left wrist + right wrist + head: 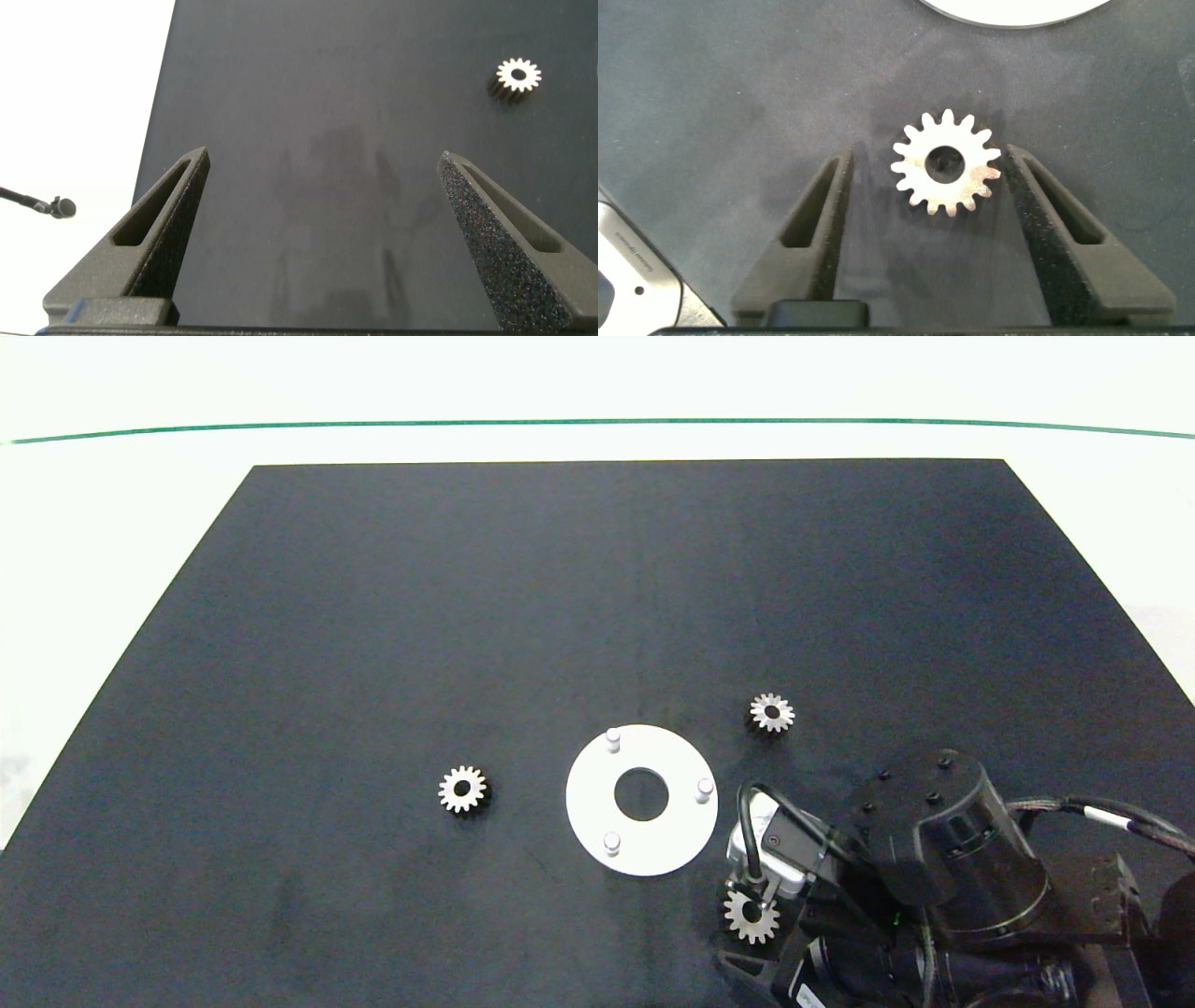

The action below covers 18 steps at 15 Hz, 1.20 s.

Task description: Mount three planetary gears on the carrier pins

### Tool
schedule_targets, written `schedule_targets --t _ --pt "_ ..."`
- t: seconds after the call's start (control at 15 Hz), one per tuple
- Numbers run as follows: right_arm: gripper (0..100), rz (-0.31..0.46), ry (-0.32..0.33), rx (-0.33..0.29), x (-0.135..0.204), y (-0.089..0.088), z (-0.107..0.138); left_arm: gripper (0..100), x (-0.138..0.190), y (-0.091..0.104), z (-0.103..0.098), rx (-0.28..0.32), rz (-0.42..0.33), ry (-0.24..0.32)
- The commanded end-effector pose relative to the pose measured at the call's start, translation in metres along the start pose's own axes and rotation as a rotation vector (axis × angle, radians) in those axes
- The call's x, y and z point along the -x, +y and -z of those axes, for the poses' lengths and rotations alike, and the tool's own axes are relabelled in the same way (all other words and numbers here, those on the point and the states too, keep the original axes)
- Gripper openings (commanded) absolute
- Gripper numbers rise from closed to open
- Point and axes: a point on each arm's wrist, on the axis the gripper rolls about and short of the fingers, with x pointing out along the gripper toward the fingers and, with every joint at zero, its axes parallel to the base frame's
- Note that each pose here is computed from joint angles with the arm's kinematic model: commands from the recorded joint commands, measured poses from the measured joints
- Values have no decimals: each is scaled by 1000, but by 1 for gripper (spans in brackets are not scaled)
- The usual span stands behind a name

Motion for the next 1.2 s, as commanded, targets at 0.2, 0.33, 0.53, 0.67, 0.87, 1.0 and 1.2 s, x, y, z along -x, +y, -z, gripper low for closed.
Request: schedule_targets --t 0.2,0.33,0.53,0.67,0.87,1.0,1.2 --pt "53 20 21 6 -5 1 1 100 1 0 -2 1 -2 -8" --pt "49 21 23 7 -6 1 1 100 1 1 -3 1 -1 -10" --pt "43 50 -15 0 -11 0 -3 100 2 1 -3 1 0 -12" --pt "40 50 -10 2 -13 1 -2 100 2 1 -3 2 2 -13" --pt "34 52 2 4 -14 1 1 100 2 1 -6 1 1 -18" --pt "29 57 5 5 -13 1 2 100 2 1 -6 2 1 -19" --pt "23 72 8 8 -11 1 2 100 3 2 -8 4 0 -27"
